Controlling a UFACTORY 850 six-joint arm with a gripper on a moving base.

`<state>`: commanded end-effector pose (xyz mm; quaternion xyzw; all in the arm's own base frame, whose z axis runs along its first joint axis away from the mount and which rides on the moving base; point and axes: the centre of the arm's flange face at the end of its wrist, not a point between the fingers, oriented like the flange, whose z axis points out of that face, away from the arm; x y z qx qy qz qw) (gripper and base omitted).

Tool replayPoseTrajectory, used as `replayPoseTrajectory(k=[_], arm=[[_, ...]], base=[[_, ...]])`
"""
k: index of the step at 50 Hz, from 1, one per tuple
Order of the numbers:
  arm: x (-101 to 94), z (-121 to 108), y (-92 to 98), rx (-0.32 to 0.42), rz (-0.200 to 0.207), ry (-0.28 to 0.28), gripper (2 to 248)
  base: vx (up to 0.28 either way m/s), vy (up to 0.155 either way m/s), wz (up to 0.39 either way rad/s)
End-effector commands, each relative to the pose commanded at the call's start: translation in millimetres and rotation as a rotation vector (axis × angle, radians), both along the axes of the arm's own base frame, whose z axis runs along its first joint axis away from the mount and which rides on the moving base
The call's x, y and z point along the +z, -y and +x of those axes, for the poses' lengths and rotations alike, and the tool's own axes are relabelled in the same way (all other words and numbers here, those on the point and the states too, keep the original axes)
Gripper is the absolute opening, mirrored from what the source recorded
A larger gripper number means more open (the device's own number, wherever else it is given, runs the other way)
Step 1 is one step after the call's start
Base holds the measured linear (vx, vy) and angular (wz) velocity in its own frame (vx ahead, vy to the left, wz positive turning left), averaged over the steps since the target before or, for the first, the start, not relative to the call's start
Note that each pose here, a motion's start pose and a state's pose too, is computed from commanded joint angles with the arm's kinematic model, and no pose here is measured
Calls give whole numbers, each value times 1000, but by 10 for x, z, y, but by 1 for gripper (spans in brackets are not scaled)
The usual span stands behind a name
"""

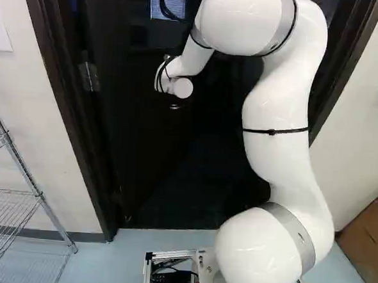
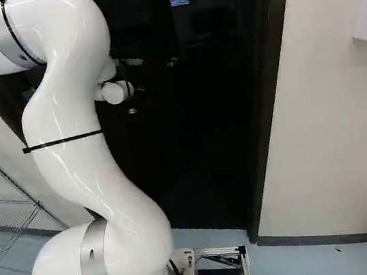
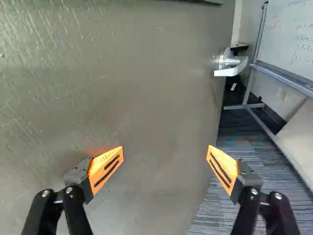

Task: Open the door and move inside

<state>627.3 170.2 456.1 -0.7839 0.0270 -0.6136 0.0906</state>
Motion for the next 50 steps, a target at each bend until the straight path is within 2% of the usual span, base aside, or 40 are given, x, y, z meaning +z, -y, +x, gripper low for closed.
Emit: replayPoseTrajectory(k=[27, 50], arm=[[-6, 5, -228, 51, -14, 9, 247], [-8, 5, -404, 117, -49, 24, 247]], base=[[0, 0, 0], [0, 0, 0]])
